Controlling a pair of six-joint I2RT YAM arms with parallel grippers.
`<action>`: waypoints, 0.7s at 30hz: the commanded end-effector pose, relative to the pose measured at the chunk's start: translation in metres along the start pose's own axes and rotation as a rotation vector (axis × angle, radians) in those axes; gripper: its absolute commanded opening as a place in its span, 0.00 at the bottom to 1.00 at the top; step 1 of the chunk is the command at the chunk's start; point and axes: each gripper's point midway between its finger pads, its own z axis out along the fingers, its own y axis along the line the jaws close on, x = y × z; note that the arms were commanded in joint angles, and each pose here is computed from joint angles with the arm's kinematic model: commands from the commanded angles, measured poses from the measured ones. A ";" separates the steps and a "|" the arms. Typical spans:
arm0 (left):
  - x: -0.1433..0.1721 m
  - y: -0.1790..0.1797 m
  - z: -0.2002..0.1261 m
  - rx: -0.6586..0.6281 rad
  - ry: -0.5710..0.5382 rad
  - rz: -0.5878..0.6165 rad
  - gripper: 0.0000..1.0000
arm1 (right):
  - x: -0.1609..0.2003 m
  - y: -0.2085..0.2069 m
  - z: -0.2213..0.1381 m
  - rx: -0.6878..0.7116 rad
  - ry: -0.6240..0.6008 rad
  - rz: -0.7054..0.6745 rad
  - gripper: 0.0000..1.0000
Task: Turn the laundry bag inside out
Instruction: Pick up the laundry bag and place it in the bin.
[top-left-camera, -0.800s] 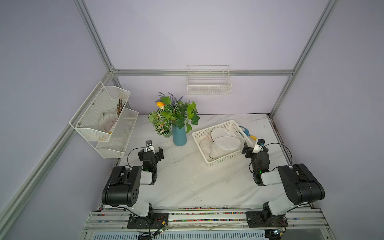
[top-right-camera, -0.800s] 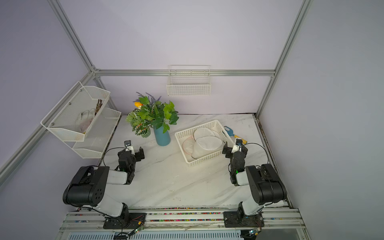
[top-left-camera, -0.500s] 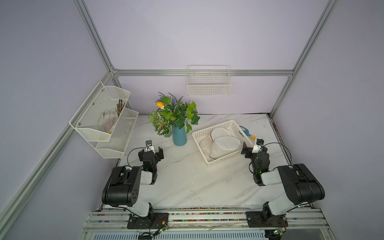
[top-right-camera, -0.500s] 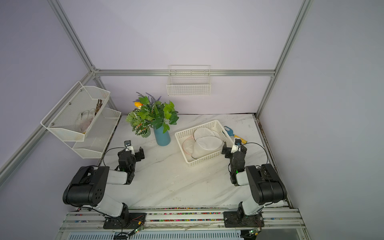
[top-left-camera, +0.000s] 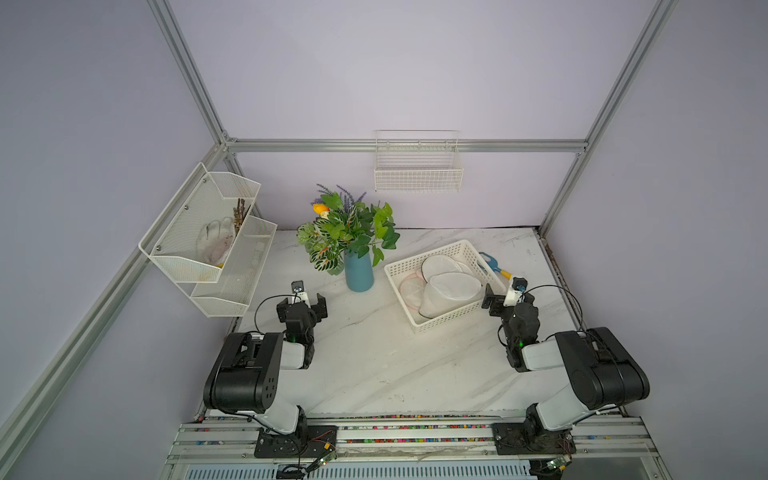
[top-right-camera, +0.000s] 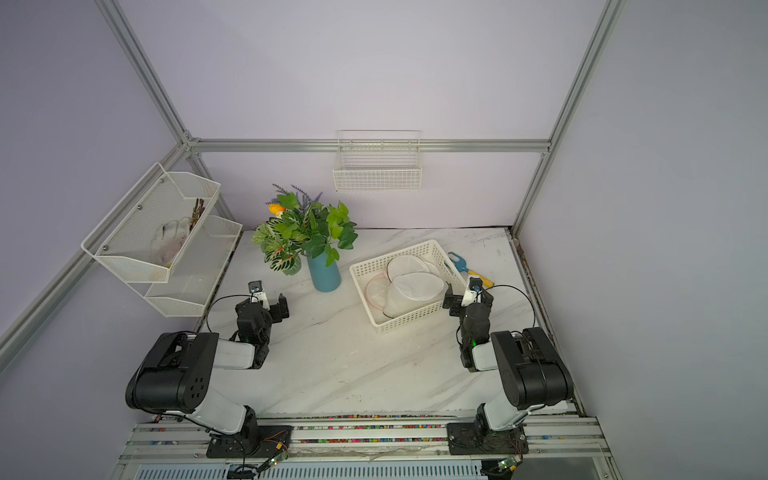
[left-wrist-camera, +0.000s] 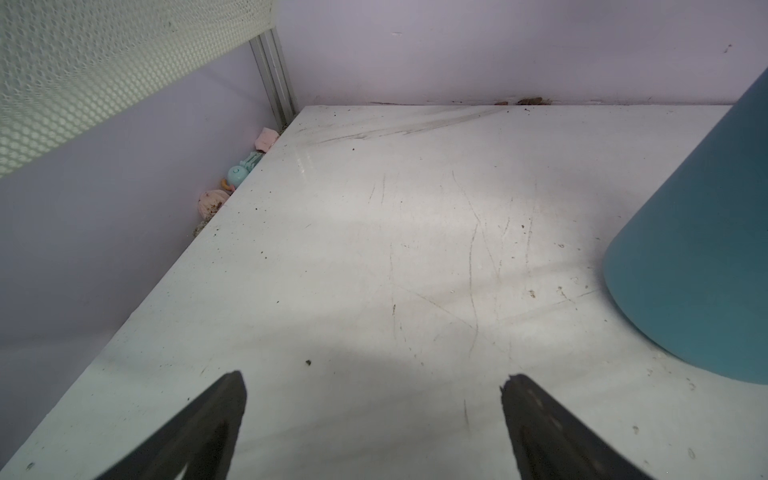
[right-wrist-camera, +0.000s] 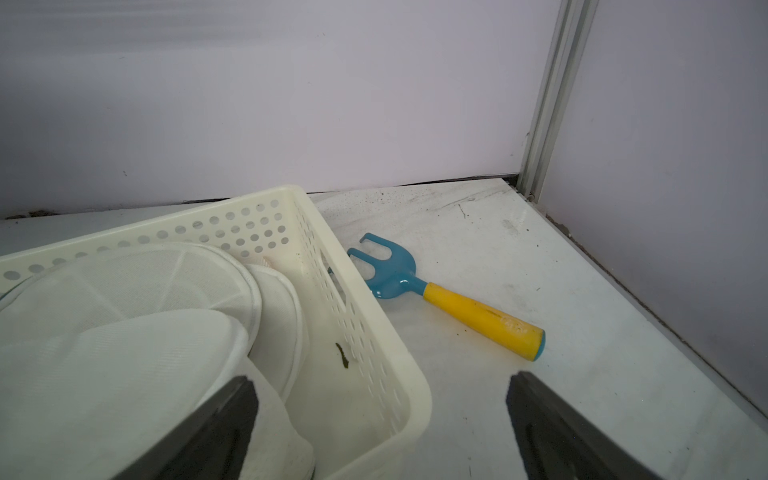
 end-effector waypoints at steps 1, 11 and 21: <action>-0.023 0.001 0.002 -0.003 -0.064 -0.023 1.00 | -0.002 -0.001 -0.001 -0.001 -0.009 -0.007 1.00; -0.042 0.008 -0.014 -0.024 -0.124 -0.038 1.00 | -0.043 0.005 -0.036 -0.061 -0.139 -0.016 1.00; -0.096 0.041 -0.063 -0.134 -0.056 -0.244 1.00 | -0.110 0.017 -0.055 -0.137 0.027 0.496 1.00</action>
